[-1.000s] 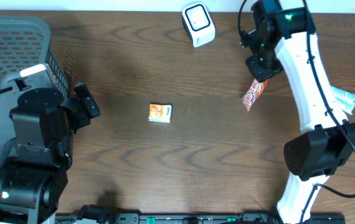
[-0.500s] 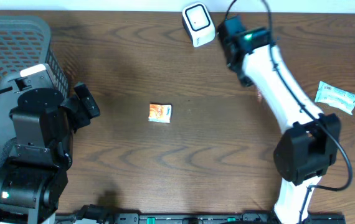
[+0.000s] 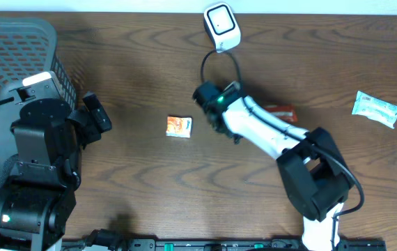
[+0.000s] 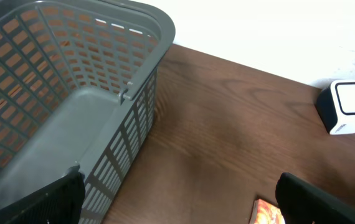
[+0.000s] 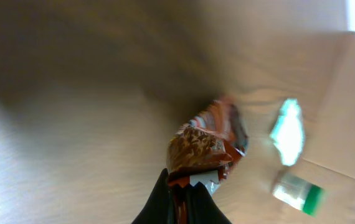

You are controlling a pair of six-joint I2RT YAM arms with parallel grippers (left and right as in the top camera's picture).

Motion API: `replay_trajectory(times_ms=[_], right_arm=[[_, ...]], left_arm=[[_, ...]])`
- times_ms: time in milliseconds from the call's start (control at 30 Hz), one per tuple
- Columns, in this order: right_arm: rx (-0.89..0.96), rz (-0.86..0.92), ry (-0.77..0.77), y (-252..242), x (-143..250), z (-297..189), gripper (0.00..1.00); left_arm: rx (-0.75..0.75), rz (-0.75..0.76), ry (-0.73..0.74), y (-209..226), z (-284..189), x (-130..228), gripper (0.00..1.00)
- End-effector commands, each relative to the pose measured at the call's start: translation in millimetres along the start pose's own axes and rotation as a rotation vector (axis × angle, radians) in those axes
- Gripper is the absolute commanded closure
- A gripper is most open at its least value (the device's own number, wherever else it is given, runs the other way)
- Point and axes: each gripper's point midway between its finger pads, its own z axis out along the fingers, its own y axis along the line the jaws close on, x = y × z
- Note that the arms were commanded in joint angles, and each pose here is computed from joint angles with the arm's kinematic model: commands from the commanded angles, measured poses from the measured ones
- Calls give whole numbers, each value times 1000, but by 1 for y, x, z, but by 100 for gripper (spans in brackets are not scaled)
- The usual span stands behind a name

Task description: Scan the item barcode

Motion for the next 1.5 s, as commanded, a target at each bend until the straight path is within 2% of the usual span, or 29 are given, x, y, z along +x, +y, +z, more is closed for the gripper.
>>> replay_trajectory(times_ms=[0,267,567,867,967,1167,1300,1467], right_arm=[[-164,3,-8,46,4,-15,99],[-431,-14,-47,107,-3,-43,99],[-449,-6,-60,110,-7,-45,99],[-552,-42,-42,125,-3,-53,99],[-596,-38,-45,122,-3,-63,99],[-617,8,-119,80,-15,-95,99],[-633,-43,-127,68,-3,-110,99],[-675,-197,-81,76,21,-115,99]], left_arm=[[-12,12,-8,3,-2,-2,2],[-12,12,-8,3,-2,-2,2],[-12,12,-8,3,-2,-2,2],[-12,12,-8,3,-2,-2,2],[-12,12,-8,3,-2,-2,2],[-12,12,-8,3,-2,-2,2],[-12,12,-8,3,-2,-2,2],[-12,12,-8,3,-2,-2,2]])
